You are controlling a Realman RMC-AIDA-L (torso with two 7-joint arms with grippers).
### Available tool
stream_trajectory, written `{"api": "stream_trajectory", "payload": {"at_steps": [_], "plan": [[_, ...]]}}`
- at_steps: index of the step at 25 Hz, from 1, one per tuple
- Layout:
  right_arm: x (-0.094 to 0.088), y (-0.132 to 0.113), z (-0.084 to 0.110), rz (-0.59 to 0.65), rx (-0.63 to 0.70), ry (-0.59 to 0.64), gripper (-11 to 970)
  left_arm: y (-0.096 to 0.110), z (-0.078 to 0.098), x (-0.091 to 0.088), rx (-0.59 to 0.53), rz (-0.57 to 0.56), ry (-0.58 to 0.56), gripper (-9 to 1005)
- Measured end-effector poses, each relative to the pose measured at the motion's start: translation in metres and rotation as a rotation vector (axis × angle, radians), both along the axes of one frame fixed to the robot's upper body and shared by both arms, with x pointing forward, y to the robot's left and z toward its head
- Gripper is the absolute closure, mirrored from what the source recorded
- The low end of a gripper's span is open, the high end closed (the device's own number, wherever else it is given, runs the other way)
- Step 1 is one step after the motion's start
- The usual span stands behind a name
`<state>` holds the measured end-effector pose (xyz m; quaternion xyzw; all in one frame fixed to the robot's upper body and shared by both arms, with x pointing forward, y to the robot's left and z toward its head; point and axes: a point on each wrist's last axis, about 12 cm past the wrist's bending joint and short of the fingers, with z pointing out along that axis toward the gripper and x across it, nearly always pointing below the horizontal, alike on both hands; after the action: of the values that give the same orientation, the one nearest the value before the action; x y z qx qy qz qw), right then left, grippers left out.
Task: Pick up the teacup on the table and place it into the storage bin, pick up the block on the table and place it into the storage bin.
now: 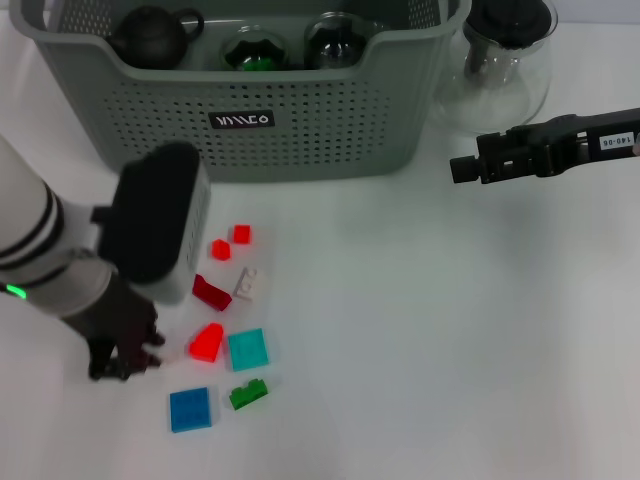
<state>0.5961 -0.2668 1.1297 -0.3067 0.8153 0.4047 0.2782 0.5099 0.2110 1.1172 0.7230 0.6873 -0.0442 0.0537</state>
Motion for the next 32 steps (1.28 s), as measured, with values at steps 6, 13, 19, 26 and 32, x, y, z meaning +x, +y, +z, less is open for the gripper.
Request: {"api": "stream_trajectory", "payload": {"at_steps": [6,13,19,26,32], "plan": [[0.0,-0.001,0.001,0.004,-0.001,-0.001,18,0.01,0.034,0.015,-0.222,0.187,-0.027,834],[0.0,-0.002,0.001,0.003,-0.002,0.001,18,0.02,0.079,0.024,-0.604,0.329,0.081,824],[-0.001,-0.002,0.0,0.005,-0.002,0.003,17,0.012,0.12,0.045,-0.832,0.374,0.029,815],[-0.001,-0.001,-0.001,0.01,-0.005,-0.004,17,-0.005,0.145,0.119,-0.881,0.564,-0.144,805],[0.0,0.004,0.0,0.024,-0.005,-0.012,17,-0.008,0.132,0.173,-0.79,0.737,-0.264,797]]}}
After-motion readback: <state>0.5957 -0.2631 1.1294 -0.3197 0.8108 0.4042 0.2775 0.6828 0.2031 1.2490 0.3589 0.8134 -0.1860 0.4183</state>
